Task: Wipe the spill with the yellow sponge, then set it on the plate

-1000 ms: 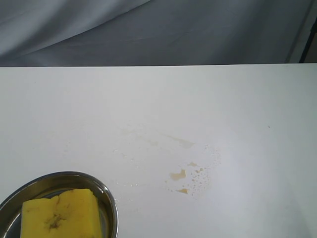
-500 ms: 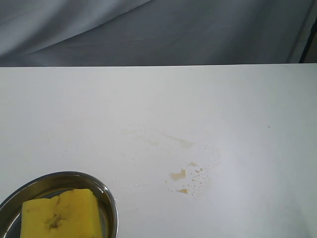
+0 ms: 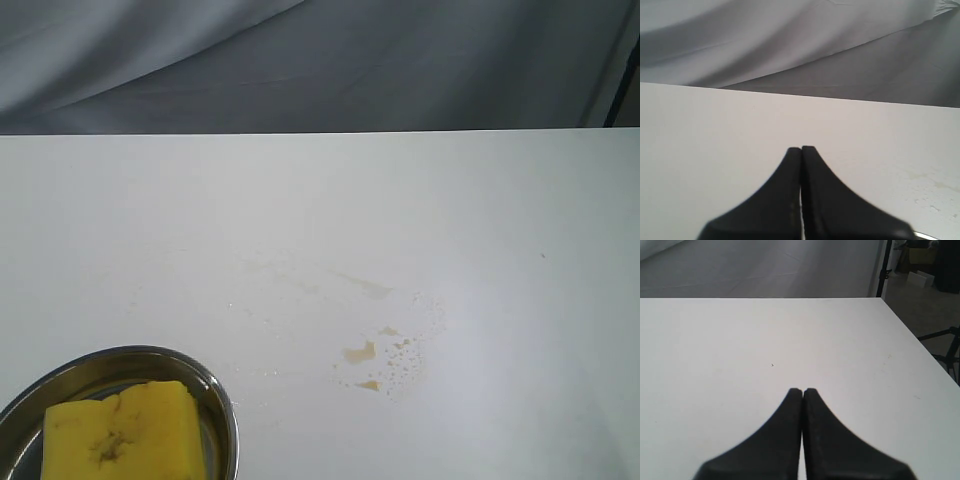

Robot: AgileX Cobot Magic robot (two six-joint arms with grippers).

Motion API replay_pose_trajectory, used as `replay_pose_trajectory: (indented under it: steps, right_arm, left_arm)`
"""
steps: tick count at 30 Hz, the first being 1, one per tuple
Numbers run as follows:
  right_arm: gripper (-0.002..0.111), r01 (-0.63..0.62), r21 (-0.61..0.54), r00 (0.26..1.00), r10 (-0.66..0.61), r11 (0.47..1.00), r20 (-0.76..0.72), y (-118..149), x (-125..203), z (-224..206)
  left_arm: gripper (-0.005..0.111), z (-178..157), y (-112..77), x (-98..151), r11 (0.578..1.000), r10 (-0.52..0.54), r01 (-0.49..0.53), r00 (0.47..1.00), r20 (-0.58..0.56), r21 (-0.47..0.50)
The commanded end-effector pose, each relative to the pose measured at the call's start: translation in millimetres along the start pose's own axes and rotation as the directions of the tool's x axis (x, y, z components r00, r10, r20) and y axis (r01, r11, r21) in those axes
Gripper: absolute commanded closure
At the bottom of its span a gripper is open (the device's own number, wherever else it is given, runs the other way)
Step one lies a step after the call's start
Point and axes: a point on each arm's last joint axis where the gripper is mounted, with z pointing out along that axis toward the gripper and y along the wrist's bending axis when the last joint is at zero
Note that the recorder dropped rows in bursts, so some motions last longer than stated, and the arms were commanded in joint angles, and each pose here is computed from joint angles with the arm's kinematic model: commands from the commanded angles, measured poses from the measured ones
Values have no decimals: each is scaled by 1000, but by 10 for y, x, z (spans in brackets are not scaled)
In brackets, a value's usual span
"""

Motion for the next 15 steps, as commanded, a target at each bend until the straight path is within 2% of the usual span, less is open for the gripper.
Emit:
replay_pose_trajectory:
  steps: [1,6,15]
  right_arm:
    - [108,15,-1,1000,-15,1000,10,0,-3,3]
    - [108,15,-1,1000,-15,1000,10,0,-3,3]
    - [108,15,-1,1000,-15,1000,10,0,-3,3]
  left_arm:
    - [107,2,-2,16,1000,-8,8,1000,-4,5]
    - [107,1,-1,51,1000,-8,8,999,-43,4]
    - [107,1,-1,51,1000,-8,8,999,-43,4]
